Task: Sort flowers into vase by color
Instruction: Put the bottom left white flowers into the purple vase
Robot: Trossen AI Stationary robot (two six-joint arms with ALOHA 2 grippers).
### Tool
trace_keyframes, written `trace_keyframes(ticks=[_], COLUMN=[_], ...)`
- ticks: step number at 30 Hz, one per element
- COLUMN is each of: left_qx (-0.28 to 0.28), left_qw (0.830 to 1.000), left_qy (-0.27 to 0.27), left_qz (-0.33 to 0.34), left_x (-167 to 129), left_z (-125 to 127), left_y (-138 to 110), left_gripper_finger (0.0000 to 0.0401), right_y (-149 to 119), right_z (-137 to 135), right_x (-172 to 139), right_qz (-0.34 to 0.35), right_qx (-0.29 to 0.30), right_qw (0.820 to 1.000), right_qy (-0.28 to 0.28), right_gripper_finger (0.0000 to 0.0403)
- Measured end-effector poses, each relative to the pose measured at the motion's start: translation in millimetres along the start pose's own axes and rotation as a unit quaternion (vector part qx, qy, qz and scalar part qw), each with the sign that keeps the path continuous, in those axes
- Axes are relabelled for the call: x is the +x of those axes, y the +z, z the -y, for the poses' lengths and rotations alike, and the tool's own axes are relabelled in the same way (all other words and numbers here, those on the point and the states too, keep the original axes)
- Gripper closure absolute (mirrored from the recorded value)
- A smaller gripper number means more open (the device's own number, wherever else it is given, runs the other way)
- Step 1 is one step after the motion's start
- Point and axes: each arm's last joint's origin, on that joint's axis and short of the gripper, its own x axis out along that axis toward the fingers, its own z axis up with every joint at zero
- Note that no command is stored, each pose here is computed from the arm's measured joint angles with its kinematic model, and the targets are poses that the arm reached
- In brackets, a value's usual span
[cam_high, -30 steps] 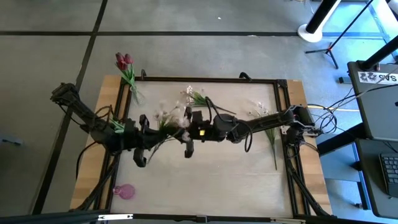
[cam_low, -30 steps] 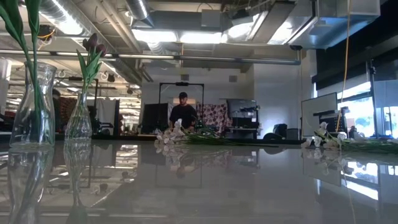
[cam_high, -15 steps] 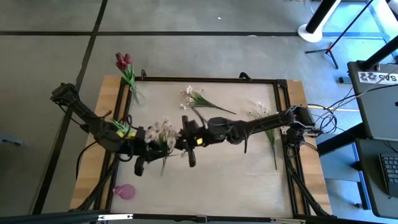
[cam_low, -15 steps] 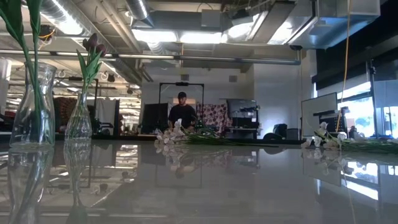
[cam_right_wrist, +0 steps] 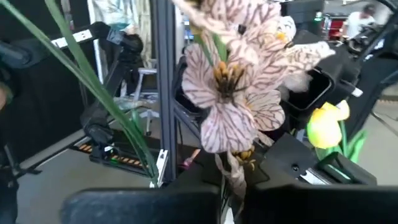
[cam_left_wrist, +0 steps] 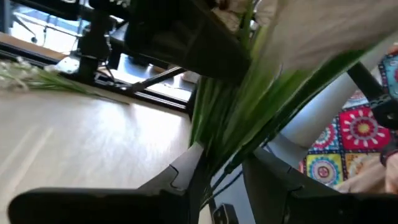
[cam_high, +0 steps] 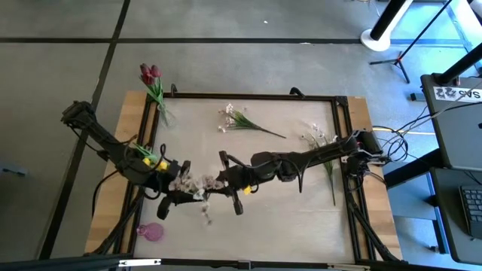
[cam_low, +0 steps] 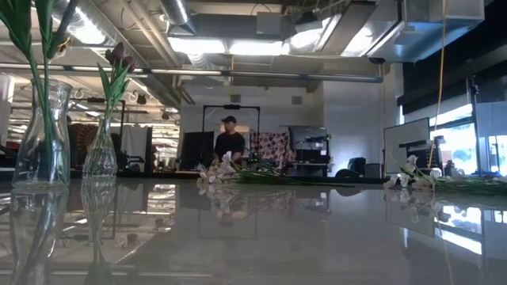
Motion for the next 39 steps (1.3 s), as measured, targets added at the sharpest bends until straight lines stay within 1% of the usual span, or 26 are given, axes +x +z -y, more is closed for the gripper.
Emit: trace_keyframes(ticks=[4,7,11,14,18,22,25,27,31,34,37,39], left_qx=[0.036,0.061,0.071,0.071,0.083,0.09,0.091,0.091,0.09,0.091,0.108,0.122], left_qw=[0.999,0.998,0.997,0.997,0.996,0.995,0.995,0.995,0.995,0.994,0.992,0.991], left_qy=[-0.016,-0.017,-0.004,0.014,0.023,0.034,0.043,0.044,0.048,0.056,0.059,0.058], left_qz=[-0.006,-0.008,-0.002,0.006,0.01,0.014,0.017,0.018,0.02,0.024,0.025,0.025], left_x=[6,9,11,12,13,13,14,14,14,14,13,13], left_z=[2,2,-2,-6,-9,-11,-13,-14,-14,-15,-14,-13], left_y=[-4,-5,-3,-1,1,2,3,3,4,4,4,3], left_gripper_finger=[0.0302,0.0302,0.0302,0.0302,0.0302,0.0305,0.032,0.0339,0.0388,0.039,0.0392,0.0394], right_y=[-1,-2,-2,-2,-2,-2,-2,-2,-2,-1,2,9], right_z=[-1,-2,-2,-1,1,1,1,1,3,3,0,-5], right_x=[1,1,1,1,1,1,1,1,1,1,0,-3], right_qz=[-0.001,0.0,0.001,-0.002,-0.006,-0.007,-0.007,-0.007,-0.006,0.0,0.008,0.018], right_qx=[-0.025,-0.054,-0.074,-0.077,-0.078,-0.076,-0.062,-0.049,-0.036,-0.033,-0.013,-0.009], right_qw=[0.999,0.998,0.996,0.997,0.997,0.997,0.998,0.999,0.998,0.998,0.999,0.999], right_qy=[0.022,0.039,0.041,0.018,-0.007,-0.018,-0.021,-0.021,-0.043,-0.05,-0.048,-0.043], right_gripper_finger=[0.0395,0.0398,0.0399,0.0395,0.0396,0.0395,0.0389,0.0382,0.0361,0.033,0.0292,0.0267])
